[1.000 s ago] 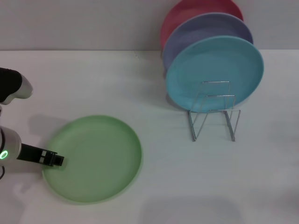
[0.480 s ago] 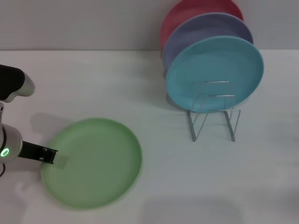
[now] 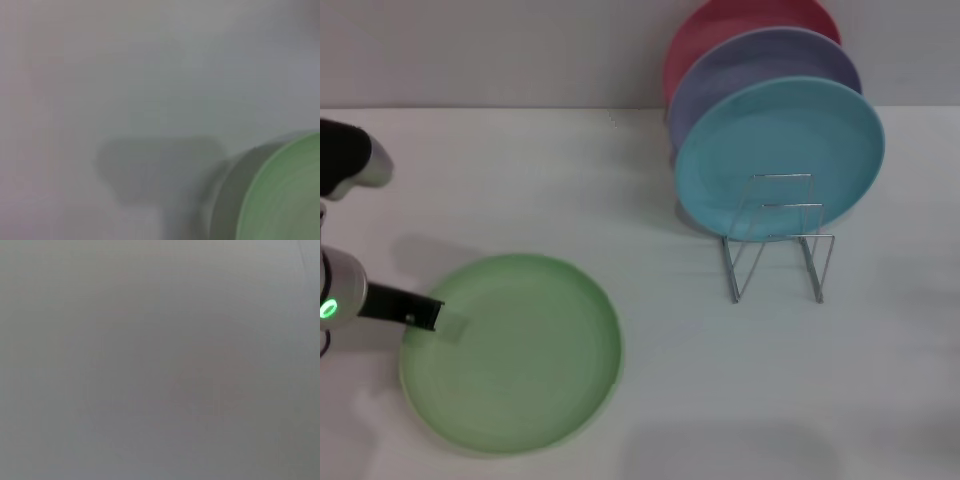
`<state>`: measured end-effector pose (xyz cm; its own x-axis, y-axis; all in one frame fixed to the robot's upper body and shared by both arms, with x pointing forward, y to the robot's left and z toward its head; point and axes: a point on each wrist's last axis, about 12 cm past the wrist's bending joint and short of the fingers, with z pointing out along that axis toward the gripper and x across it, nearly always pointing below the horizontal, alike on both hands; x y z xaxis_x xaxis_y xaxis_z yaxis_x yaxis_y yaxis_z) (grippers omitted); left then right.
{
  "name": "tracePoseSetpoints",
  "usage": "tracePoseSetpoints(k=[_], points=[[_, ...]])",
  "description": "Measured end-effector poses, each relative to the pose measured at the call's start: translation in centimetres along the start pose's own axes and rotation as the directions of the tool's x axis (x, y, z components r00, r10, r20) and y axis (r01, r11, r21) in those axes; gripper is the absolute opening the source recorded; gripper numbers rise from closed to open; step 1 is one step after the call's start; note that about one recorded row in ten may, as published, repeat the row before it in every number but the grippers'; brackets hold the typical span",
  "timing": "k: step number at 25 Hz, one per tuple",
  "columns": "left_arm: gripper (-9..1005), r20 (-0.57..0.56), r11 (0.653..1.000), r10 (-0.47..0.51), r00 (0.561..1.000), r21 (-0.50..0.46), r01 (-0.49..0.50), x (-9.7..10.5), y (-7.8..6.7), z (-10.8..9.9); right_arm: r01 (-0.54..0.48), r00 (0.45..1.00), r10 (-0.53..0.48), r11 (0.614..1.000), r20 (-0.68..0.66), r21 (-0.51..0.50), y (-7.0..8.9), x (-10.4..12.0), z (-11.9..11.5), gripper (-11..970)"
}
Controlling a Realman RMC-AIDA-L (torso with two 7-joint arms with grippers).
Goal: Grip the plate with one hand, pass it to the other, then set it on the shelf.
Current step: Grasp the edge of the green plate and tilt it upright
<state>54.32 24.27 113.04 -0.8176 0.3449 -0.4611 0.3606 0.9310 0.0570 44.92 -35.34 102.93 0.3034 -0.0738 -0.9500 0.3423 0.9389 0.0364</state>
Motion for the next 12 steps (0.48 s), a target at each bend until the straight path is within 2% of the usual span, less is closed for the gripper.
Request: tracePoseSetpoints(k=[2,3,4,7,12], points=[[75,0.036,1.000,0.016,0.999,-0.005,-0.016,-0.5,0.1,-0.5,-0.010,0.997,0.014,0.999,0.072,-0.044,0.7,-0.8,-0.2,741],[72,0.082,1.000,0.029,0.996,-0.014,-0.028,-1.1,0.1,-1.0,-0.025,0.986,0.041,0.994,0.162,-0.103,1.5,-1.9,-0.4,741],[70,0.082,1.000,0.029,0.996,-0.014,-0.028,-1.1,0.1,-1.0,-0.025,0.986,0.041,0.994,0.162,-0.103,1.5,-1.9,-0.4,741],[61,0.144,0.999,0.044,0.989,-0.030,-0.040,-2.0,0.2,-1.8,-0.043,0.951,0.102,0.979,0.292,-0.200,2.9,-3.6,-0.5,741],[39,0.225,0.997,0.054,0.973,-0.061,-0.042,-3.1,0.9,-3.6,-0.106,0.891,0.258,0.918,0.373,-0.381,5.9,-5.1,-0.2,742]])
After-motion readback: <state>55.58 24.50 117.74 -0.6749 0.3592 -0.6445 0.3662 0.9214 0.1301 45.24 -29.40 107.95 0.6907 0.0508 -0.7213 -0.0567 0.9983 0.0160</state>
